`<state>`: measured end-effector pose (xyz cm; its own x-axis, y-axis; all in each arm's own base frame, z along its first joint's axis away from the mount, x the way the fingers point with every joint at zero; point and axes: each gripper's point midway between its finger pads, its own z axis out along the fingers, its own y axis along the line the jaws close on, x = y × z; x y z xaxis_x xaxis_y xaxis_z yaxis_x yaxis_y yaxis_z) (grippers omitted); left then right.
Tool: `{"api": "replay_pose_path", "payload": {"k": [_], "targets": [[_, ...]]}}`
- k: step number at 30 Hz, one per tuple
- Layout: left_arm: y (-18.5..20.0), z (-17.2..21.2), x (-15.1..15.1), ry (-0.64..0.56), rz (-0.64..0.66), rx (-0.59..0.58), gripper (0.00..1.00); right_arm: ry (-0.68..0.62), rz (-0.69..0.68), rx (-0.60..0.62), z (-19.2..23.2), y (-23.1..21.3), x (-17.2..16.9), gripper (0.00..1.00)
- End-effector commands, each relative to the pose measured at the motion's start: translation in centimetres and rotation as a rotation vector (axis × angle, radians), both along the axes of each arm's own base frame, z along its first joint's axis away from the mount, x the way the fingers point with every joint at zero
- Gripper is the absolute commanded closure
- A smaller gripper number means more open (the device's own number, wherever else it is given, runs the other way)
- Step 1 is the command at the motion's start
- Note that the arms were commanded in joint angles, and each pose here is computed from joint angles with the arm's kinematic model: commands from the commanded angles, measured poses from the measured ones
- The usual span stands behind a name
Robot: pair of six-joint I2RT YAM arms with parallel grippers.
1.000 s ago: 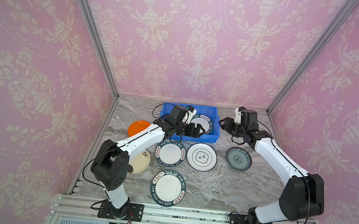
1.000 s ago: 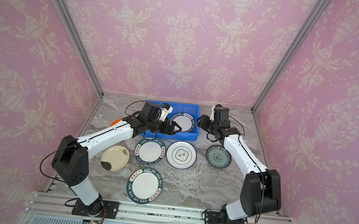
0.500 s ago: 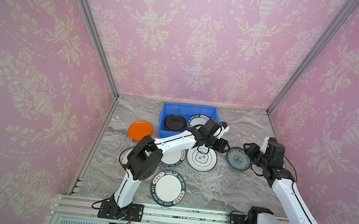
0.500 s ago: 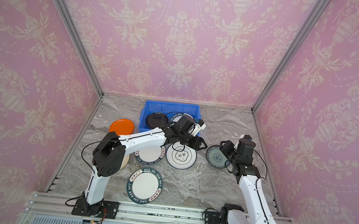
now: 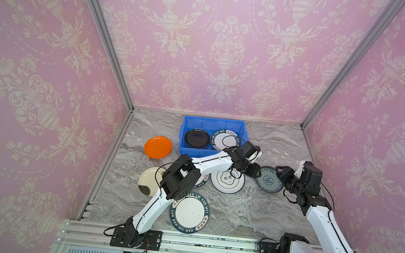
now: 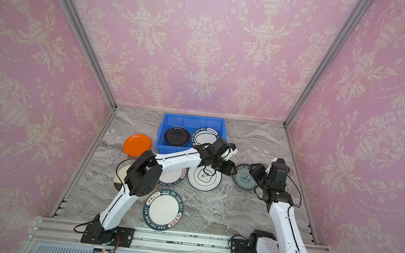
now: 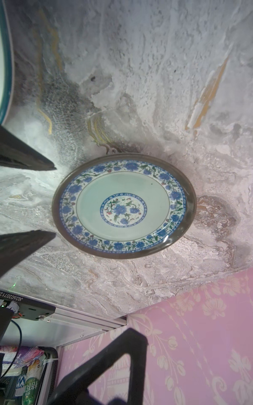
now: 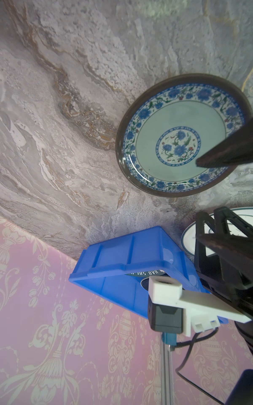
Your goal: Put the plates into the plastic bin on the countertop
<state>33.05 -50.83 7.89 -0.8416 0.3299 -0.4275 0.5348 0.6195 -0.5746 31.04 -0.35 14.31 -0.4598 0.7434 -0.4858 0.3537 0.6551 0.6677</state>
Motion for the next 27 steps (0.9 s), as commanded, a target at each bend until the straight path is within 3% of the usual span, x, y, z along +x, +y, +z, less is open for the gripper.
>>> {"api": "replay_pose_path", "payload": {"k": [1, 16, 27], "targets": [[-0.1, -1.2, 0.1, 0.013, 0.015, 0.044, 0.53, -0.016, 0.006, 0.008, 0.1, 0.0, 0.1, 0.50], [-1.2, -3.9, 1.2, 0.039, 0.017, 0.091, 0.54, -0.014, 0.000, 0.006, -0.1, -0.5, 0.3, 0.50], [-1.9, -5.2, 1.8, 0.054, 0.017, 0.108, 0.62, 0.001, 0.013, 0.030, -1.0, -0.3, 0.7, 0.51]]}}
